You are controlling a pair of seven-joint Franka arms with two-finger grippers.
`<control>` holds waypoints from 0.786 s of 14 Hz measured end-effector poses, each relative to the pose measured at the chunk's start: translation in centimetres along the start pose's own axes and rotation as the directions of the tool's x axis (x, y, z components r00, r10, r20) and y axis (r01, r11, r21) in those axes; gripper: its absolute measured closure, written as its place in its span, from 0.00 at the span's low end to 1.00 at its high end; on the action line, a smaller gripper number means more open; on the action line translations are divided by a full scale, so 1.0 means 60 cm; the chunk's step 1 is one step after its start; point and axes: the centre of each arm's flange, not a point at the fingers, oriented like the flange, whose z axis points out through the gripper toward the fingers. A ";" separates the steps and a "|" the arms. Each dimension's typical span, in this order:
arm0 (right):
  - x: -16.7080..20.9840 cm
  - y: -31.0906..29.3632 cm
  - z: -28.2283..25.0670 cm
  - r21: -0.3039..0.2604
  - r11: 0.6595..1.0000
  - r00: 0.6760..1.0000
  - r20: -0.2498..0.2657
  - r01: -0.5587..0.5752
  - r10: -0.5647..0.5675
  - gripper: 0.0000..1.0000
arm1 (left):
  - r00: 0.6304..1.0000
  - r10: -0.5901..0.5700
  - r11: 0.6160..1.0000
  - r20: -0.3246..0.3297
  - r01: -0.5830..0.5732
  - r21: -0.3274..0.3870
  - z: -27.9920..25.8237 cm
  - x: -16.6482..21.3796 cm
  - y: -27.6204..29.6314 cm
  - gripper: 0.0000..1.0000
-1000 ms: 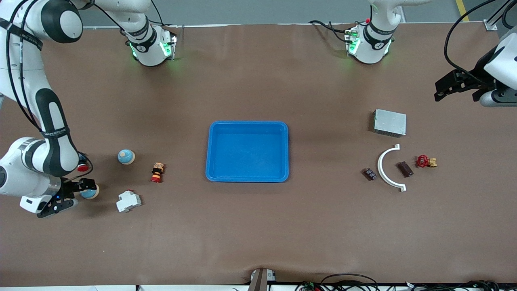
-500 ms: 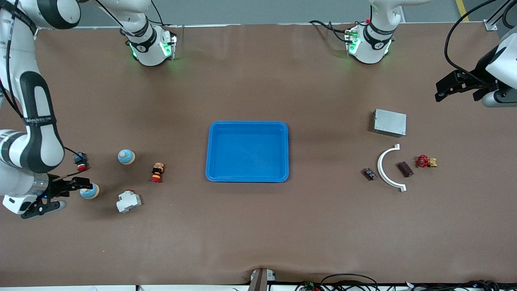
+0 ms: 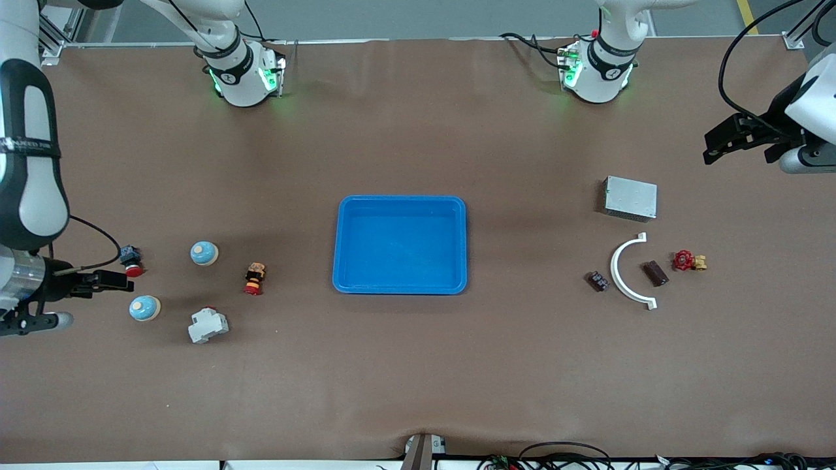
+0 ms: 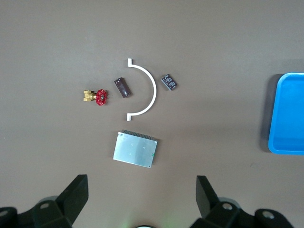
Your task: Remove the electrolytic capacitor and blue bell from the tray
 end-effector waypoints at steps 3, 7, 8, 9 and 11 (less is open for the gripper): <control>-0.021 -0.053 -0.071 0.014 0.991 0.991 -0.006 -0.134 0.134 0.00 | 1.000 0.000 1.000 0.001 0.000 0.000 0.001 0.000 0.000 0.00; -0.052 -0.208 -0.160 -0.014 0.987 0.987 -0.021 -0.157 0.157 0.00 | 1.000 0.001 1.000 0.003 -0.001 0.000 0.002 0.000 0.001 0.00; -0.061 -0.230 -0.181 -0.043 0.990 0.990 -0.035 -0.137 0.136 0.00 | 1.000 0.001 1.000 0.003 -0.001 0.000 0.002 0.000 0.001 0.00; -0.069 -0.241 -0.202 -0.075 0.990 0.992 -0.050 -0.123 0.119 0.00 | 1.000 0.001 1.000 0.003 -0.001 0.000 0.002 0.000 0.001 0.00; -0.080 -0.243 -0.236 -0.105 0.987 0.991 -0.065 -0.119 0.113 0.00 | 1.000 0.001 1.000 0.003 -0.001 0.000 0.002 0.000 0.001 0.00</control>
